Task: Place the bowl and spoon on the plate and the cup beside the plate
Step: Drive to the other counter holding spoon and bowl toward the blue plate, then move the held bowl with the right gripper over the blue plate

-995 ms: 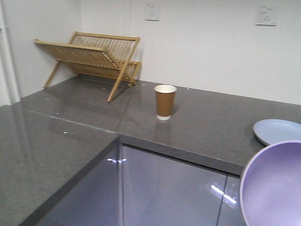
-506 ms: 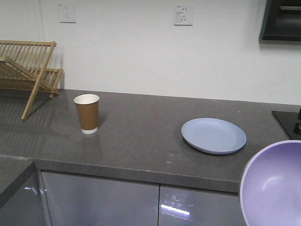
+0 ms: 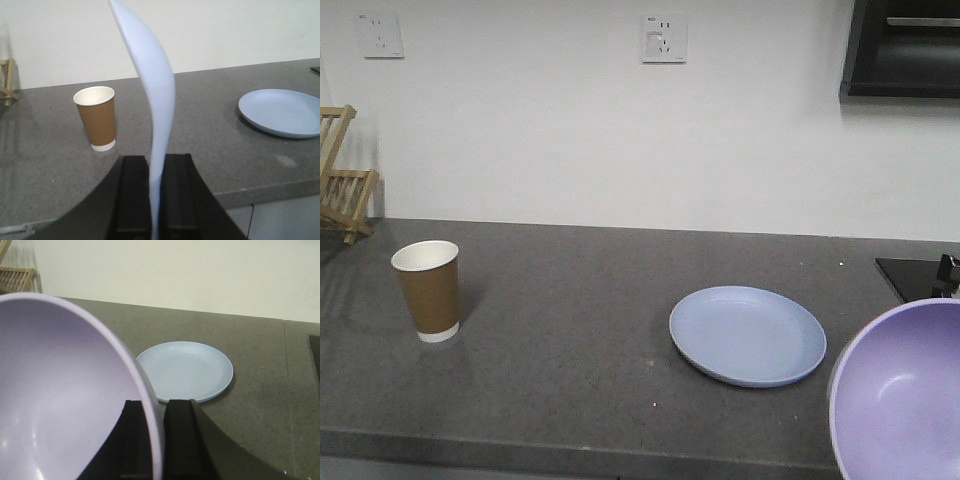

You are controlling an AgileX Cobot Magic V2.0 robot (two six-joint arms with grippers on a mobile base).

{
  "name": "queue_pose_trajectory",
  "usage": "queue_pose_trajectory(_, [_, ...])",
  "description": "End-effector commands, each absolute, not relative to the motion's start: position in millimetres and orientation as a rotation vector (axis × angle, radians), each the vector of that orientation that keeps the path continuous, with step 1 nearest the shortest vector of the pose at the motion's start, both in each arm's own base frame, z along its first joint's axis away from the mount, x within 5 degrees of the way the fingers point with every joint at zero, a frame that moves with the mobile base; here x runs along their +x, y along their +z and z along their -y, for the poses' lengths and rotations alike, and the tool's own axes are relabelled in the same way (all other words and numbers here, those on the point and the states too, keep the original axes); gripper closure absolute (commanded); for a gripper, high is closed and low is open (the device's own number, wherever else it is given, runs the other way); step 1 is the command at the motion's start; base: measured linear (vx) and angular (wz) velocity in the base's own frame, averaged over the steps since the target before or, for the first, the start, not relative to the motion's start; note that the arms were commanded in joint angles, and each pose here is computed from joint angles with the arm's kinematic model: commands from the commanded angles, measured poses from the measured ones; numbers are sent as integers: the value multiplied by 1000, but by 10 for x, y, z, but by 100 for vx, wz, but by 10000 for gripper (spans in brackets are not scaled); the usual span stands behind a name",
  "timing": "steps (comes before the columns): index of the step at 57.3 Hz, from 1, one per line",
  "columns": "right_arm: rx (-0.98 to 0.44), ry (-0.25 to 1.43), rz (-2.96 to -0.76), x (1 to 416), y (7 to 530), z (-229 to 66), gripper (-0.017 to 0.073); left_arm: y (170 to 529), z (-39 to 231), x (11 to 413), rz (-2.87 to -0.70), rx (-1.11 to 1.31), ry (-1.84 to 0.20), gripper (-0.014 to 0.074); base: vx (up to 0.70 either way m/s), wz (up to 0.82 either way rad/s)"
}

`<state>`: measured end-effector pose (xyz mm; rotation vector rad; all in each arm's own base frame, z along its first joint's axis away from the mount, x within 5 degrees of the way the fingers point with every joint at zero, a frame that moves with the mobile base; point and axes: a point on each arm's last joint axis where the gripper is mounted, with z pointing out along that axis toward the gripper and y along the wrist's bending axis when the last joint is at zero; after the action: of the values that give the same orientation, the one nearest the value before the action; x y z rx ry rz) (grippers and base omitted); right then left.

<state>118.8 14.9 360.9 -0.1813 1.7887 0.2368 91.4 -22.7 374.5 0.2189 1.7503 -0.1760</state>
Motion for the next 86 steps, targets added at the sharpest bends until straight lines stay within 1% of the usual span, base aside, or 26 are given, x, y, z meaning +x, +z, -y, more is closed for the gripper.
queue_pose_trajectory(1, [-139,230,-1715,1191,3749,-129,568,3909,231,923,-1643,199,-193,596,38,-9])
queue_pose_trajectory(43, [-139,230,-1715,1191,3749,-129,568,3909,232,926,-1643,199,-193,596,32,-7])
queue_pose_trajectory(86, [-139,230,-1715,1191,3749,-129,568,3909,232,926,-1643,199,-193,596,4,-1])
